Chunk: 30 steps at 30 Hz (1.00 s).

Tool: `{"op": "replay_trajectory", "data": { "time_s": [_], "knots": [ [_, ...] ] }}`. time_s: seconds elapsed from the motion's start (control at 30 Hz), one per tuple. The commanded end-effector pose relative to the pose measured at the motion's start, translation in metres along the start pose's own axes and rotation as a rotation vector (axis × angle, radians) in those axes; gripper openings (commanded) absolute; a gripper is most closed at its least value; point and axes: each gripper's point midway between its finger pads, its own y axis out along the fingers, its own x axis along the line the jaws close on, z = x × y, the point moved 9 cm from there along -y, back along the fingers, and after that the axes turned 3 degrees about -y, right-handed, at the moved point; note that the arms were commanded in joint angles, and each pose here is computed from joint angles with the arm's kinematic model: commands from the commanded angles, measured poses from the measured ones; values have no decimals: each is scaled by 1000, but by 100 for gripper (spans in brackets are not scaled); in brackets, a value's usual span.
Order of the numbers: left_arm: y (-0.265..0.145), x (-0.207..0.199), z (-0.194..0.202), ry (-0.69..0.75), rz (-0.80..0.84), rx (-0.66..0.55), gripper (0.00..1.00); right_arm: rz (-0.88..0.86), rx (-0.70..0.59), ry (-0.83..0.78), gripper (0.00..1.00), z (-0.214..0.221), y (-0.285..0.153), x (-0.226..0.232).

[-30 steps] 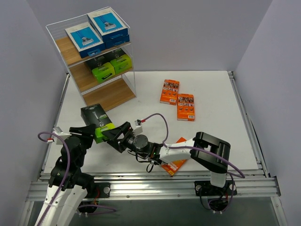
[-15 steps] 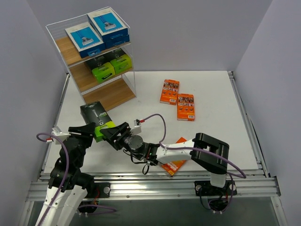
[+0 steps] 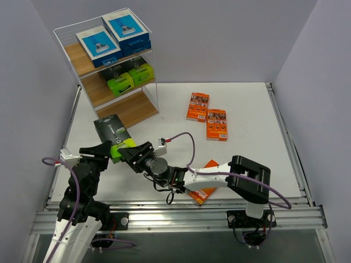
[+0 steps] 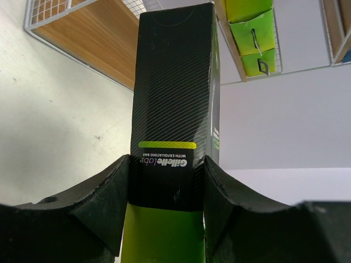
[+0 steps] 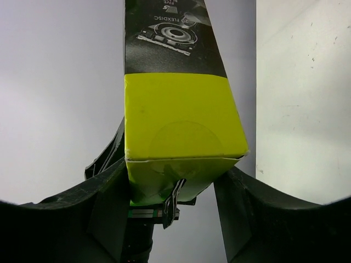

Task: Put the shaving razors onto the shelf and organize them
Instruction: Pass the shaving razor from the left arm to the right

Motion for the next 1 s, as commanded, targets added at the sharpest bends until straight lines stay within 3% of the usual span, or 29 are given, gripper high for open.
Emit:
{"op": "replay_trajectory", "data": {
  "time_s": [0.0,0.17,0.37,0.43,0.47,0.63,0.83,0.97],
  "knots": [
    [0,-10,-4,-16,74,-31,7,-156,-149,55,13,-31,0,61],
    [-1,-4,-1,-13,69,-13,9,-178,-132,37,12,-31,1,70],
    [-6,-2,-3,-1,69,-12,10,-188,-131,42,0,-37,-1,68],
    [-6,-1,-2,11,68,-6,19,-188,-113,41,0,-40,0,65],
    [-7,-1,-3,19,65,-5,31,-196,-104,39,0,-41,0,64],
    [-15,2,-13,90,69,-75,64,-204,-71,2,0,-38,-3,66],
    [-26,0,-31,167,52,-191,87,-189,-89,-7,0,-46,-14,63],
    [-28,-1,-34,227,34,-203,93,-182,-92,-8,0,-51,-19,60]
  ]
}}
